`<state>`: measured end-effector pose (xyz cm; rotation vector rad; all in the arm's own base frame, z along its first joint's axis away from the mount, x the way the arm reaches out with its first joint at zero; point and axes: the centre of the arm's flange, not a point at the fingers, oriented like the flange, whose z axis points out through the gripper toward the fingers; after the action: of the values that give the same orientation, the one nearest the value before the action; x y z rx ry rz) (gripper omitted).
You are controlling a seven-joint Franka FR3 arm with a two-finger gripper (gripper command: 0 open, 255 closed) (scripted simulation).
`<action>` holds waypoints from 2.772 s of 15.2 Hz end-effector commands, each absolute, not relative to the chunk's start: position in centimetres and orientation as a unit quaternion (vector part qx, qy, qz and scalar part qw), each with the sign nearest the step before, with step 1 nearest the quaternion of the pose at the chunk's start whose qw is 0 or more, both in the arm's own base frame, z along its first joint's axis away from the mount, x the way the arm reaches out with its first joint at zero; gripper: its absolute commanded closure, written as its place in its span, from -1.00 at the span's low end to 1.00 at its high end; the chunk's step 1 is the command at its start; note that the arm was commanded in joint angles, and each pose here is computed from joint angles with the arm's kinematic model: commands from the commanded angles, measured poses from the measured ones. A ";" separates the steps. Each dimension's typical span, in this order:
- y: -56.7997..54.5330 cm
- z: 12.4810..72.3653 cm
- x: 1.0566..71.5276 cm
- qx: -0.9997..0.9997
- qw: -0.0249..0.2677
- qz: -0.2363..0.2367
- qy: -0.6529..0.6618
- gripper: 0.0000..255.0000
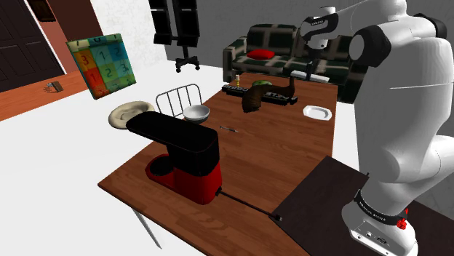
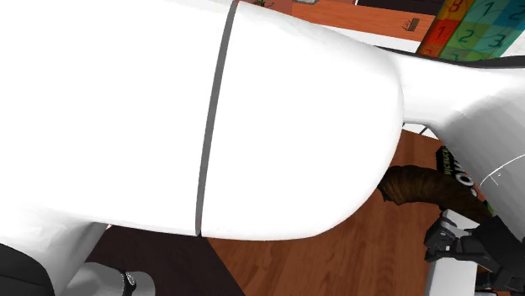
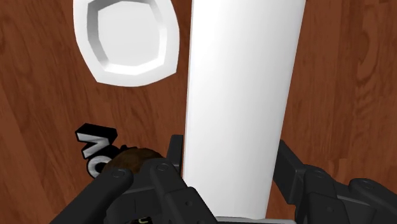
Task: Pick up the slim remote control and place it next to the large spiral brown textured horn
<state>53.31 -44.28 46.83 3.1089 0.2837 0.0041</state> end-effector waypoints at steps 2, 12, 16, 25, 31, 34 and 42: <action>-44.3 45.2 53.4 0.996 0.010 0.001 0.091 1.00; -44.3 39.9 53.4 0.996 0.010 0.001 0.091 1.00; -44.3 37.8 53.4 0.996 0.010 0.001 0.091 1.00; -44.3 33.0 53.4 0.996 0.010 0.001 0.091 1.00; -44.3 29.9 53.4 0.996 0.010 0.001 0.091 1.00; -44.3 28.3 53.4 0.996 0.010 0.001 0.091 1.00; -44.3 24.1 53.4 0.996 0.010 0.001 0.091 1.00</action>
<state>53.36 -44.31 24.55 3.1092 0.2848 0.0040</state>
